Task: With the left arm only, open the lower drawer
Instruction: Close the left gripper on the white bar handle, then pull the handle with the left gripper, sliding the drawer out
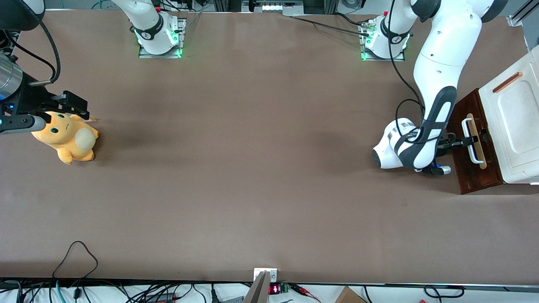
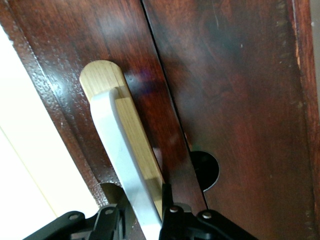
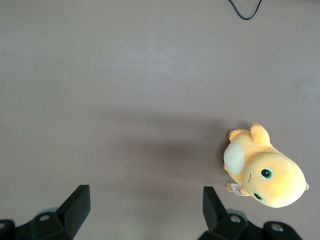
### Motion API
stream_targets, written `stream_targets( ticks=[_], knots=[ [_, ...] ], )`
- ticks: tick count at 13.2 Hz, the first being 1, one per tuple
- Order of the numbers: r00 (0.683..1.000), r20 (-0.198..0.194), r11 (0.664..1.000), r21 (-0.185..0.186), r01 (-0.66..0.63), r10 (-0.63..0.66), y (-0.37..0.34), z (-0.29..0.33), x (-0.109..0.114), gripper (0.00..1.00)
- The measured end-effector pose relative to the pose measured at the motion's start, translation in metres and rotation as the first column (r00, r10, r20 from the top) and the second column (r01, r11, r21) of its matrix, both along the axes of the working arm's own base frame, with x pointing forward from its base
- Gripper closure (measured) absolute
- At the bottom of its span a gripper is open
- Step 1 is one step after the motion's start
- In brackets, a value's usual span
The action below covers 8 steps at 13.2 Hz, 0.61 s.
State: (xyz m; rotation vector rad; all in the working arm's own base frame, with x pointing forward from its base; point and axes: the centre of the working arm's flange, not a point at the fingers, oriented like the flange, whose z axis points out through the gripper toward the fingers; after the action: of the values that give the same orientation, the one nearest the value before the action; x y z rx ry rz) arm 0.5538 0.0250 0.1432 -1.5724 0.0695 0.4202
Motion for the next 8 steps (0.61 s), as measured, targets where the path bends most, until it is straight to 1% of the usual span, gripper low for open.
stream_targets(
  ticks=[6, 8],
  knots=[
    [1.0, 0.0, 1.0, -0.001, 0.008, -0.008, -0.0048, -0.0003, -0.0002, 0.74],
    [1.0, 0.006, 1.0, -0.001, 0.011, -0.011, -0.0084, -0.0006, -0.0005, 0.76]
  ],
)
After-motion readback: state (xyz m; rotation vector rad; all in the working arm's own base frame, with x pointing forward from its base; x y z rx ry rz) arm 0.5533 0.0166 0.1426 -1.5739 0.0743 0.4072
